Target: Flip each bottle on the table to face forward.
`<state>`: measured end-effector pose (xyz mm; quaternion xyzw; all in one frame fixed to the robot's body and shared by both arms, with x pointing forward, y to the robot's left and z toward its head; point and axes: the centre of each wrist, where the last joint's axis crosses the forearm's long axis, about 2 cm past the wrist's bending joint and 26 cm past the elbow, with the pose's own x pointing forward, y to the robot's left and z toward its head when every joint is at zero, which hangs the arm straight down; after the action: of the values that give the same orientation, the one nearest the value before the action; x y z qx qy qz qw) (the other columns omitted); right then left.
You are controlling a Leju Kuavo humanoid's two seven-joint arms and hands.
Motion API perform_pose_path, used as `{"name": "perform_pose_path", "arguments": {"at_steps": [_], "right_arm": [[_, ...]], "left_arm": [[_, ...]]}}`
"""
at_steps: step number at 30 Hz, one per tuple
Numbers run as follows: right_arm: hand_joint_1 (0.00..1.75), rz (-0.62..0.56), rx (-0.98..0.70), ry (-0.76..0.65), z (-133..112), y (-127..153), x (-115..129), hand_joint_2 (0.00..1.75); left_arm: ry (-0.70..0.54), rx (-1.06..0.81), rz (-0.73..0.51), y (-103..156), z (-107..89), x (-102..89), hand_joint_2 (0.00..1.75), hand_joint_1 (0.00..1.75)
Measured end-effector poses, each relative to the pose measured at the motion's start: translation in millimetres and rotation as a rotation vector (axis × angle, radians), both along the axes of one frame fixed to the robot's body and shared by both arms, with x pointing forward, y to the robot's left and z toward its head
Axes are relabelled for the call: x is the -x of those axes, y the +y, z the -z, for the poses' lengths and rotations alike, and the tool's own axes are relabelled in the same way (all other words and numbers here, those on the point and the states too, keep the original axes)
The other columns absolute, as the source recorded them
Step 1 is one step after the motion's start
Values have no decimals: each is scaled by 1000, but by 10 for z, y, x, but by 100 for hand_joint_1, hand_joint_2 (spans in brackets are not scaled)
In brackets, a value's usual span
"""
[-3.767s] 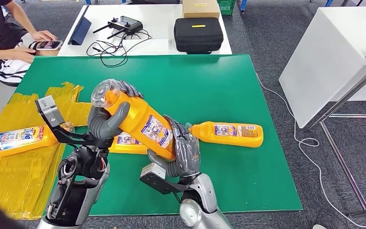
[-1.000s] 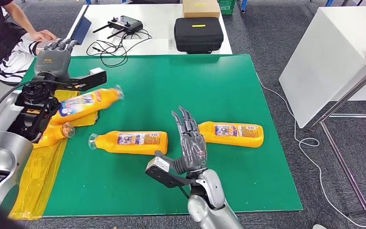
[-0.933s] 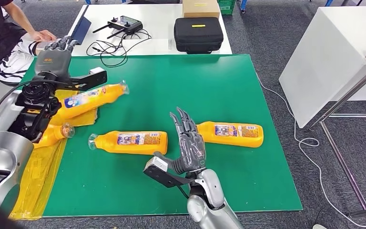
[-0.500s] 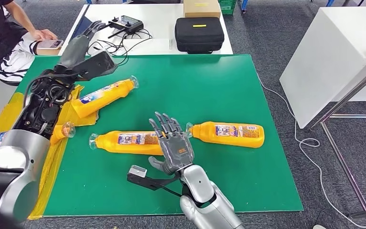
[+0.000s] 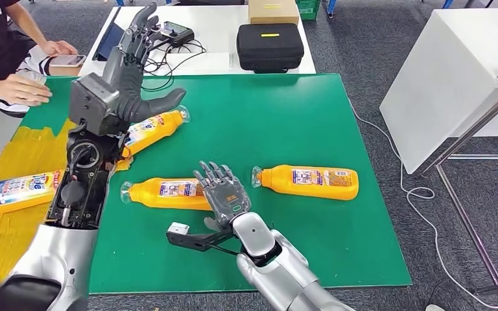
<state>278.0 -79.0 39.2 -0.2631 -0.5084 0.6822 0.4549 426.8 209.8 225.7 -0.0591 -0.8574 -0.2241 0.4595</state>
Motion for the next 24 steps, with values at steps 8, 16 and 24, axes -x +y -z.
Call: {"name": "perform_pose_path", "arguments": {"at_steps": [8,16,24], "right_arm": [[0,150,-45,116,-11,-177,-193,175],[0,224,-110,147,-111,-329,-422,175],[0,166,-124,145,-158,-356,-499,175]], "left_arm": [[-112,229,169,-76,-146,391,175,0],[-236,307,238,-108,-201,742,175,0],[-300,335,234,-106,-193,909,175,0]]}}
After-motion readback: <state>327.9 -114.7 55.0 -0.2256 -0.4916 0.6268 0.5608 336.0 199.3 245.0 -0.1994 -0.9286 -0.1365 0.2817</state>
